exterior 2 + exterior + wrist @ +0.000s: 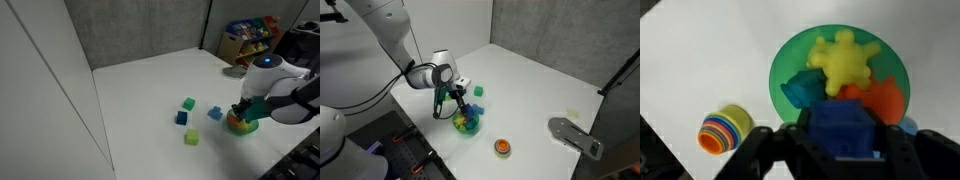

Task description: Pick up the bottommost blue block on the table and put it in the green bowl

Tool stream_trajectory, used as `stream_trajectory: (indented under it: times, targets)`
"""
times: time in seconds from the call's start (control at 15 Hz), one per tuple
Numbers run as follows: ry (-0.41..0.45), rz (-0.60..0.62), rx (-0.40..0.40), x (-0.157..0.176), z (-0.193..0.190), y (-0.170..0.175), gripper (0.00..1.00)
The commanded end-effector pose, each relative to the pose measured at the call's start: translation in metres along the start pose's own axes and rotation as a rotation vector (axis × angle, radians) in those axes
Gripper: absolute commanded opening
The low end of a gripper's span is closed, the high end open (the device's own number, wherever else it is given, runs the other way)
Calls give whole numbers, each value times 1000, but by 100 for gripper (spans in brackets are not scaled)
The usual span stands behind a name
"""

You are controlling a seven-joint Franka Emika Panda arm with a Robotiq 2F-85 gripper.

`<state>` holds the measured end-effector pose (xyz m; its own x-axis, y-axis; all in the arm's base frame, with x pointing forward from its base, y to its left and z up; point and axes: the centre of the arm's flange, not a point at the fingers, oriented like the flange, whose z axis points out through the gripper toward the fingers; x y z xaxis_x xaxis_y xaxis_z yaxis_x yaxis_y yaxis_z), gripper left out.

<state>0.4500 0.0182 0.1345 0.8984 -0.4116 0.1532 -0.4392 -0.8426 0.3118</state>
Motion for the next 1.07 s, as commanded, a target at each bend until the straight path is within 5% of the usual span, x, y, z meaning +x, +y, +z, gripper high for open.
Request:
stream_trajectory:
  times: [0.0, 0.13, 0.33, 1.0]
  targets:
    - [-16, 10, -10, -11, -3, 11, 79]
    - [-21, 6, 3, -11, -11, 14, 80]
    - [-39, -15, 45, -8, -34, 17, 99]
    - [-114, -150, 338, -6, -129, 38, 100]
